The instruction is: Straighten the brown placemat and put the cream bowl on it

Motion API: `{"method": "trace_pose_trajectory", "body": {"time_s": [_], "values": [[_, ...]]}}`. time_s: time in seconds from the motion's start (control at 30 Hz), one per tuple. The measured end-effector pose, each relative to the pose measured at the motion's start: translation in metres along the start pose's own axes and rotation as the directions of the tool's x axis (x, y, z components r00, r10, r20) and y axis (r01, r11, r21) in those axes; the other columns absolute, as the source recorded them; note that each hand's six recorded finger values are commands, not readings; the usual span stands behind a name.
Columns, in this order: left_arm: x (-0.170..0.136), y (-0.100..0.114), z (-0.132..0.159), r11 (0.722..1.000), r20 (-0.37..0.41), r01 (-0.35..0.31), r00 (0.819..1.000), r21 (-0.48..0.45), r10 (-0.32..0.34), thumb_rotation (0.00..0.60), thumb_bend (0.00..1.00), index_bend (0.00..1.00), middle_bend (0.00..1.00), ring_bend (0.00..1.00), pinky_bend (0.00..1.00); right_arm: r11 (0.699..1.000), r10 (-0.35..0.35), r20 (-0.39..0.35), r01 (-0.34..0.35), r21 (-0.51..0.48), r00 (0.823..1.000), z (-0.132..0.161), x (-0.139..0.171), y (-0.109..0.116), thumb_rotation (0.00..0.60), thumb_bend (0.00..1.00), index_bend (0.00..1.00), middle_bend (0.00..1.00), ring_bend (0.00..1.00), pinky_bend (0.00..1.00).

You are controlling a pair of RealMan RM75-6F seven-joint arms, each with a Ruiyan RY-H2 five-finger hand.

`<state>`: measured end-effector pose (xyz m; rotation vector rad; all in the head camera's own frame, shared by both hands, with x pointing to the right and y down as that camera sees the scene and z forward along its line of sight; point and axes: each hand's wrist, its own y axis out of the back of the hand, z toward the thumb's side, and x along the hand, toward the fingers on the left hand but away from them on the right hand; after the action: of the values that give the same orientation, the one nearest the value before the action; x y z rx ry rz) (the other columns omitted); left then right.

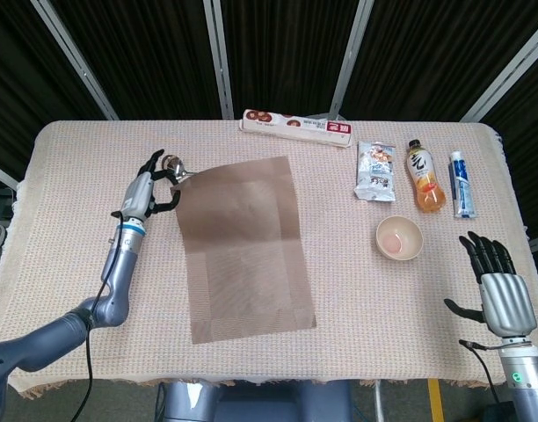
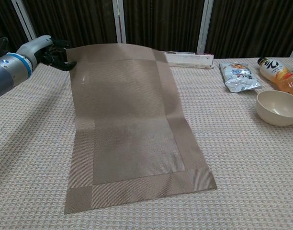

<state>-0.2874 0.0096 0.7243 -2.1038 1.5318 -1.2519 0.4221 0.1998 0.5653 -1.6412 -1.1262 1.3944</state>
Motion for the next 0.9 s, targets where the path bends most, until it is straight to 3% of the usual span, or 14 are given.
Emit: {"method": "trace_pose_trajectory", "body": {"time_s": [0.03, 0.1, 0.13, 0.27, 0.43, 0.63, 0.77, 0.9], "values": [[0.001, 0.002, -0.005, 1.000, -0.011, -0.007, 1.000, 0.021, 0.008, 0.600, 0.32, 0.42, 0.00, 0.00, 0.00, 1.000, 0.001, 0.000, -0.001, 0.001, 1.000, 0.000, 0.000, 0.000, 0.600, 0.00, 0.00, 0.00, 0.00, 0.00], [0.000, 0.004, -0.014, 0.997, -0.029, -0.012, 0.999, 0.076, 0.014, 0.600, 0.06, 0.04, 0.00, 0.00, 0.00, 1.000, 0.003, 0.000, -0.003, 0.002, 1.000, 0.001, 0.000, -0.001, 0.600, 0.00, 0.00, 0.00, 0.00, 0.00], [-0.002, 0.004, -0.017, 0.995, -0.033, -0.010, 0.999, 0.103, 0.014, 0.600, 0.01, 0.00, 0.00, 0.00, 0.00, 1.000, 0.005, -0.001, -0.005, 0.002, 1.000, 0.001, 0.000, -0.002, 0.600, 0.00, 0.00, 0.00, 0.00, 0.00], [-0.008, 0.010, -0.028, 0.976, -0.026, -0.009, 1.000, 0.218, 0.015, 0.600, 0.00, 0.00, 0.00, 0.00, 0.00, 1.000, 0.012, -0.009, -0.012, 0.003, 1.000, 0.003, 0.000, -0.004, 0.600, 0.00, 0.00, 0.00, 0.00, 0.00], [-0.020, 0.042, -0.030, 0.936, 0.047, -0.104, 0.995, 0.337, 0.093, 0.600, 0.00, 0.00, 0.00, 0.00, 0.00, 0.999, 0.035, -0.044, -0.035, 0.017, 0.998, 0.011, 0.000, -0.009, 0.600, 0.00, 0.00, 0.00, 0.00, 0.00], [-0.045, 0.072, -0.035, 0.873, 0.076, -0.139, 0.990, 0.468, 0.118, 0.600, 0.00, 0.00, 0.00, 0.00, 0.00, 0.995, 0.084, -0.168, -0.074, 0.065, 0.982, 0.038, -0.004, -0.020, 0.600, 0.00, 0.00, 0.00, 0.00, 0.00], [-0.072, 0.088, -0.027, 0.843, 0.087, -0.153, 0.988, 0.516, 0.126, 0.600, 0.00, 0.00, 0.00, 0.00, 0.00, 0.987, 0.154, -0.290, -0.131, 0.097, 0.945, 0.067, -0.010, -0.035, 0.600, 0.00, 0.00, 0.00, 0.00, 0.00], [-0.113, 0.104, -0.017, 0.816, 0.070, -0.158, 0.987, 0.557, 0.144, 0.600, 0.00, 0.00, 0.00, 0.00, 0.00, 0.974, 0.224, -0.408, -0.189, 0.127, 0.885, 0.104, -0.021, -0.048, 0.600, 0.00, 0.00, 0.00, 0.00, 0.00]]}}
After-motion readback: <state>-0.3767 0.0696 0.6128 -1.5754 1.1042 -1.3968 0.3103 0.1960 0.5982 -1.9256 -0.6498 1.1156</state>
